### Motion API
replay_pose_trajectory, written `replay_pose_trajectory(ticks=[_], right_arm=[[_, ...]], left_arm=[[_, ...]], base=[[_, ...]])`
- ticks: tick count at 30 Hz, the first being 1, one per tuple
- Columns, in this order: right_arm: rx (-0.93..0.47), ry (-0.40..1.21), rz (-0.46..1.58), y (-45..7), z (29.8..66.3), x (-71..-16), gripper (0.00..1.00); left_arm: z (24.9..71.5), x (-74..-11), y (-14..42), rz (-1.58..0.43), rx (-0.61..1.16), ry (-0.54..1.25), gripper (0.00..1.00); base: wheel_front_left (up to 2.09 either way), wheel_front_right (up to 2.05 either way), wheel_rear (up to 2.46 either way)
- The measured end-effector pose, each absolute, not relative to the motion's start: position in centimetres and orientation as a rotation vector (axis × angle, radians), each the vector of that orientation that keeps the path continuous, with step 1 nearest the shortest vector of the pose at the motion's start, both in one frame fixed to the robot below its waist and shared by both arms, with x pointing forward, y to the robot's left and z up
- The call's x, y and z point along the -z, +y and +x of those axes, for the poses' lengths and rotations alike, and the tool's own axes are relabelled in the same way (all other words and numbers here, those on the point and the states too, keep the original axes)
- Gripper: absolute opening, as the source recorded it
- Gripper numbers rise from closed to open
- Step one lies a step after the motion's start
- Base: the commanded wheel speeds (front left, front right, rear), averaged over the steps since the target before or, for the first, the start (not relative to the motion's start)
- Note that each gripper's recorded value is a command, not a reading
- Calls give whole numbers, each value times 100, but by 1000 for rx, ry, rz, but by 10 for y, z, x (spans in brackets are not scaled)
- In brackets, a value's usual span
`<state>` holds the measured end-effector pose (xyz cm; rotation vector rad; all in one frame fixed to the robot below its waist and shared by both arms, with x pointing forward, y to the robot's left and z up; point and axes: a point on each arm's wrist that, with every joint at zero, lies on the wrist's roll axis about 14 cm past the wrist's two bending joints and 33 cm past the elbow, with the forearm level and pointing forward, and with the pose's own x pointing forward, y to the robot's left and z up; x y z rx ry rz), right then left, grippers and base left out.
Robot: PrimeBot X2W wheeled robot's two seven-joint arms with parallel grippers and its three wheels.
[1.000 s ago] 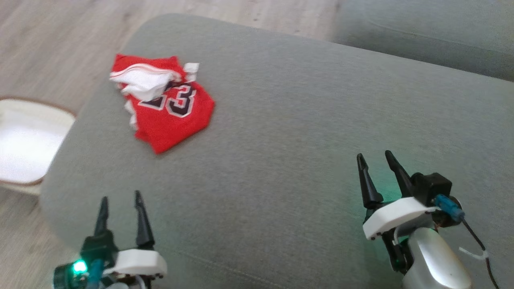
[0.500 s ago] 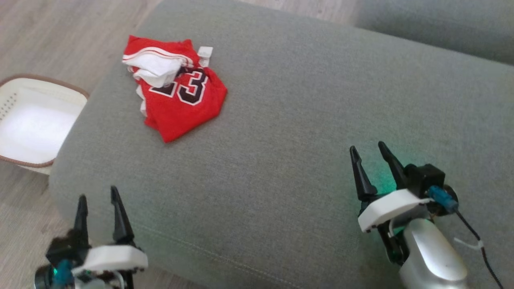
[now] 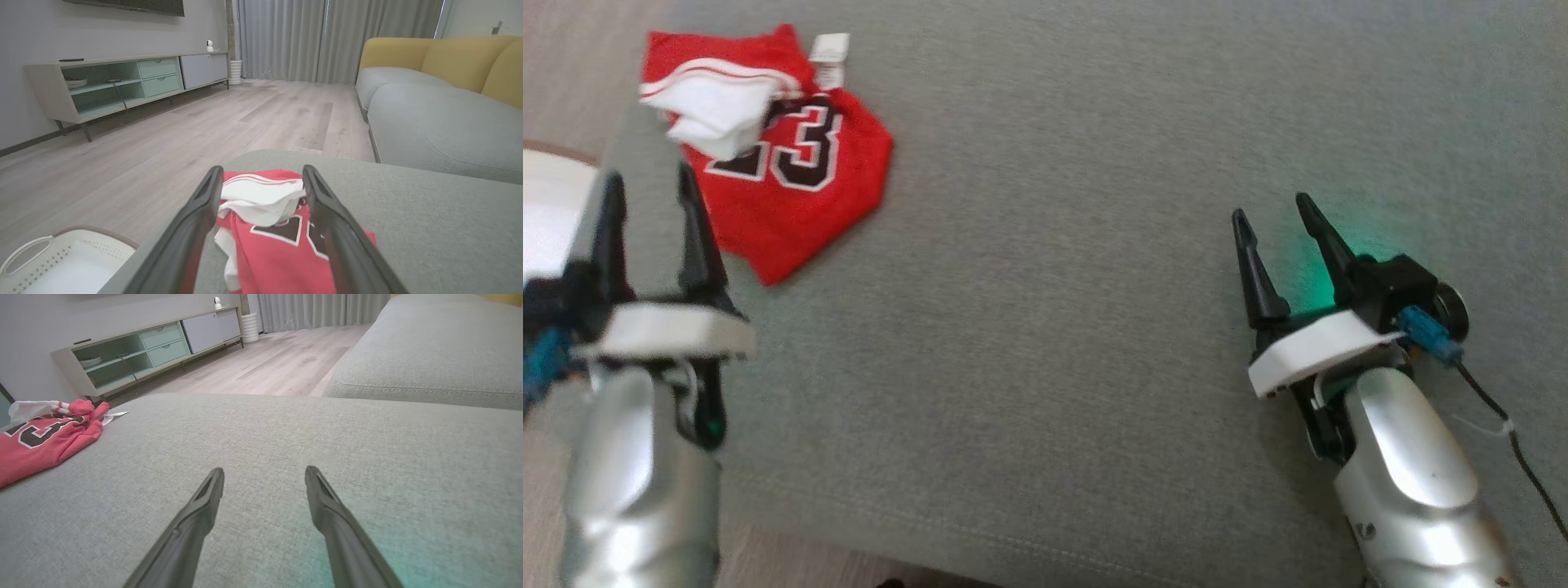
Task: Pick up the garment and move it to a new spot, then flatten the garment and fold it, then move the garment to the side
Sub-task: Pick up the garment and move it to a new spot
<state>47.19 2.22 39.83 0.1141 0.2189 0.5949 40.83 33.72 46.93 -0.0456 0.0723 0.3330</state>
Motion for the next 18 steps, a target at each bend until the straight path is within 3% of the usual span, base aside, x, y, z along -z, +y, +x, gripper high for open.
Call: replay_pose_trajectory(ticks=[6, 18], right_arm=[[-575, 208, 109, 10, 478, -397, 100], [-480, 200, 92, -31, 492, -389, 100]], left_arm=[[462, -453, 317, -21, -199, 146, 100], [485, -367, 329, 27, -201, 483, 100]], base=[[0, 0, 0], [0, 0, 0]])
